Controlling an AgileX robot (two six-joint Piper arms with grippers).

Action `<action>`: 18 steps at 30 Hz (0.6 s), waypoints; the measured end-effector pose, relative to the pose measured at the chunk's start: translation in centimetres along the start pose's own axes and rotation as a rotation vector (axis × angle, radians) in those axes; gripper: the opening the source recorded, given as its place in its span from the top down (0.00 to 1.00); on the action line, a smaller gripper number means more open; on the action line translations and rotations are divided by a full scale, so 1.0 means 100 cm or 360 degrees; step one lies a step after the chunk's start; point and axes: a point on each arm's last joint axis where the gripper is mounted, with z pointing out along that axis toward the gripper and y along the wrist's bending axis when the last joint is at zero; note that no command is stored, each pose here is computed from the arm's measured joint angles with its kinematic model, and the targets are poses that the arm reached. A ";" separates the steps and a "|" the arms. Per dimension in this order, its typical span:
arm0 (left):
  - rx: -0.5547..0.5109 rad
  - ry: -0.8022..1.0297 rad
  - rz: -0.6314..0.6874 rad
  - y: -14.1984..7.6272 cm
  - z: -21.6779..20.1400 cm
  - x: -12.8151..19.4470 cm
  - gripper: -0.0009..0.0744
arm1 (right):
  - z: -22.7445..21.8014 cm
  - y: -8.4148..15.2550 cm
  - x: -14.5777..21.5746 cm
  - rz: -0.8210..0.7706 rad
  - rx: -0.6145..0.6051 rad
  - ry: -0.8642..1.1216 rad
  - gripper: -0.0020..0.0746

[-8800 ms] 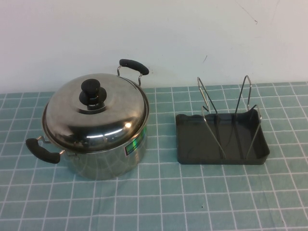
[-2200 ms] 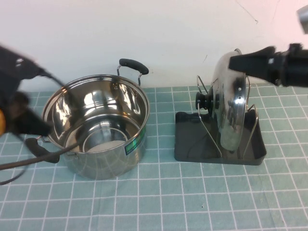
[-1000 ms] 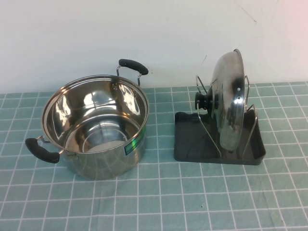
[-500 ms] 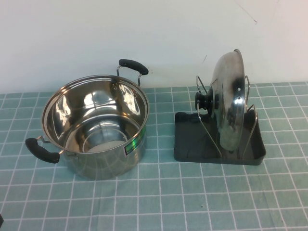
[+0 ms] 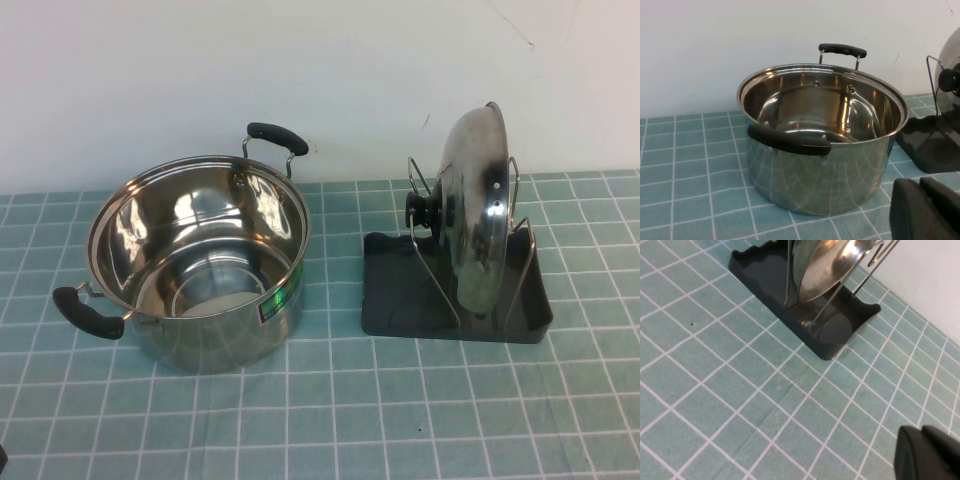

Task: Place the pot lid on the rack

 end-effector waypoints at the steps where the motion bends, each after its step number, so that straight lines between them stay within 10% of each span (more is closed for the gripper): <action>1: 0.0000 0.0001 0.0000 0.000 0.000 0.000 0.99 | 0.000 0.000 0.000 0.0000 0.0000 0.0000 0.97; 18: -0.0494 0.0139 -0.0128 0.024 0.019 0.062 0.99 | 0.000 0.001 0.000 0.0013 -0.0005 -0.0015 0.97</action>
